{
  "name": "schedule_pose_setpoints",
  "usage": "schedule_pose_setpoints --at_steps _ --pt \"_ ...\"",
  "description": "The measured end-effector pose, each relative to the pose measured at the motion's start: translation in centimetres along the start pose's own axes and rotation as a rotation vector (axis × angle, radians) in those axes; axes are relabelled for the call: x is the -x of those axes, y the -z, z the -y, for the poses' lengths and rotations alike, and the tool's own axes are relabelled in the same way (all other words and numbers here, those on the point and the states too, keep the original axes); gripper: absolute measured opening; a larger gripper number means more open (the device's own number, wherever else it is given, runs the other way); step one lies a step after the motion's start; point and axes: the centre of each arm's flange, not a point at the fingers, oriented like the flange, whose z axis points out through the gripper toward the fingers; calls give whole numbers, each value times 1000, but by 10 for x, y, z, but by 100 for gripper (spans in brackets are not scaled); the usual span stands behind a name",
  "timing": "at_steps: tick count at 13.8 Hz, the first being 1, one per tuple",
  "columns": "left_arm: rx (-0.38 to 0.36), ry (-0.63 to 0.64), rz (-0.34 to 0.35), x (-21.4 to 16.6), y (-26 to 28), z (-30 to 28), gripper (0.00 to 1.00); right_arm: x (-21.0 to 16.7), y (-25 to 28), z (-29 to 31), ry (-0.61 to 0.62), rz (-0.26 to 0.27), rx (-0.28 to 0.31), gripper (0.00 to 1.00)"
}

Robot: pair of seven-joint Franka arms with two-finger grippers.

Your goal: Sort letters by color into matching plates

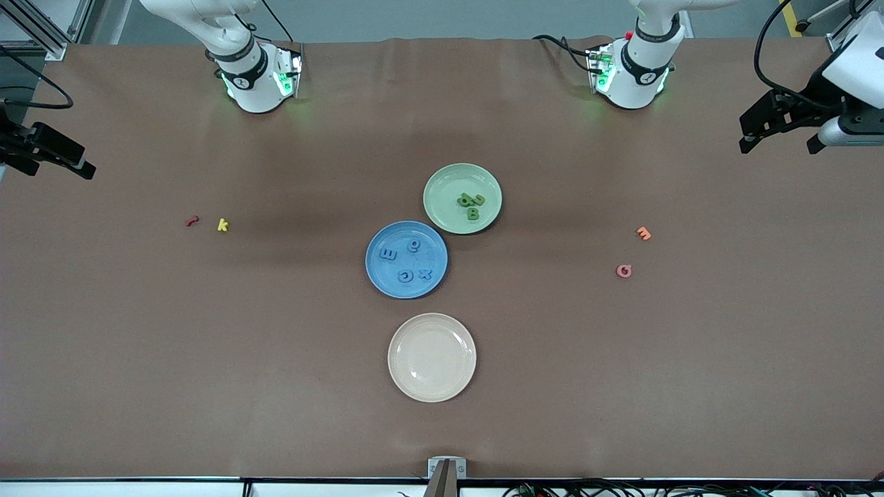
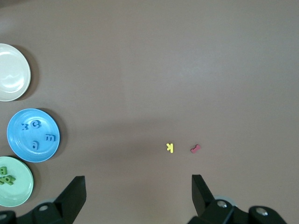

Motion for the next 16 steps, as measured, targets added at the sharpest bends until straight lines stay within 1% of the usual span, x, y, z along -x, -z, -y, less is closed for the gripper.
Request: schedule_pose_setpoints --at_steps 4,10,16 --pt "-1 7 8 2 2 4 100 -1 8 0 2 -19 11 100" --pt "-1 32 2 1 5 17 100 -2 6 1 4 -17 12 100" --pt "-1 33 2 1 6 17 100 -3 5 2 5 -14 12 100"
